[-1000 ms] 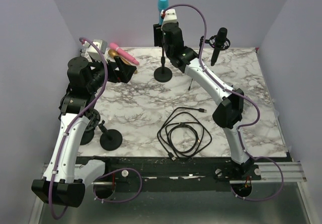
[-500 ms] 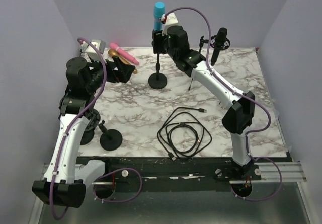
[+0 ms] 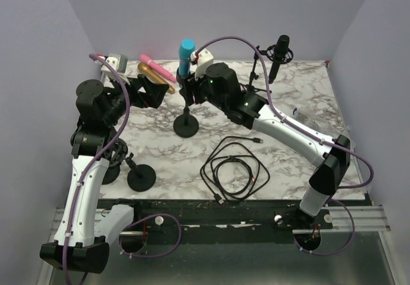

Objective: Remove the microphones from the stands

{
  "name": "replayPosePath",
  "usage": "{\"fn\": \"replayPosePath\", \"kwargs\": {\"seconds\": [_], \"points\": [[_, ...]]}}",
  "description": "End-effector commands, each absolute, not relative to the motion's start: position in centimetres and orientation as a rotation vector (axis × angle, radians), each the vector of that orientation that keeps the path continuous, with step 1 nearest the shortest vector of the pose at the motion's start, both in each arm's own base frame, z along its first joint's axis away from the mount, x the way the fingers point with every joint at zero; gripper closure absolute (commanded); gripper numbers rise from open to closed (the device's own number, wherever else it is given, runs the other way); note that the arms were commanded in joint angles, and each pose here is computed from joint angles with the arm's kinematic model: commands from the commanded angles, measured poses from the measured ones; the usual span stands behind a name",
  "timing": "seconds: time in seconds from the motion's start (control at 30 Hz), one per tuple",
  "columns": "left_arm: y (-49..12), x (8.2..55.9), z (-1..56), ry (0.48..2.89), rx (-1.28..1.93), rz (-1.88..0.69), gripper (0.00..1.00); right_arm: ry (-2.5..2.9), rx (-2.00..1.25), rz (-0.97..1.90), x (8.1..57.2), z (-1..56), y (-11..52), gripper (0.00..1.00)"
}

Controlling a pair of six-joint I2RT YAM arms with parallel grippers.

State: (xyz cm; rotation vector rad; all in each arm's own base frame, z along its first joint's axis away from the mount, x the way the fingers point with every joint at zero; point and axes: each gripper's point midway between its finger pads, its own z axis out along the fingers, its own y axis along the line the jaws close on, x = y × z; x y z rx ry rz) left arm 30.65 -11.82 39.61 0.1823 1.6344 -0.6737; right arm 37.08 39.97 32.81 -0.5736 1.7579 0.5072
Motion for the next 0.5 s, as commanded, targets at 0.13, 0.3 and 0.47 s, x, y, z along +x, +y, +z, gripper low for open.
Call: {"fn": "replayPosePath", "kwargs": {"seconds": [0.13, 0.3, 0.47], "points": [[-11.8, 29.8, 40.9, 1.580, 0.196, -0.684, 0.06, 1.745, -0.607, 0.667, 29.5, 35.3, 40.4, 0.67], [-11.8, 29.6, 41.0, 1.574, 0.194, -0.680, 0.06, 1.780, -0.613, 0.697, 27.2, 35.1, 39.7, 0.67], [-11.9, 29.5, 41.0, 1.569, 0.195, -0.690, 0.06, 1.832, -0.606, 0.704, 26.0, 33.2, 39.2, 0.64]]}}
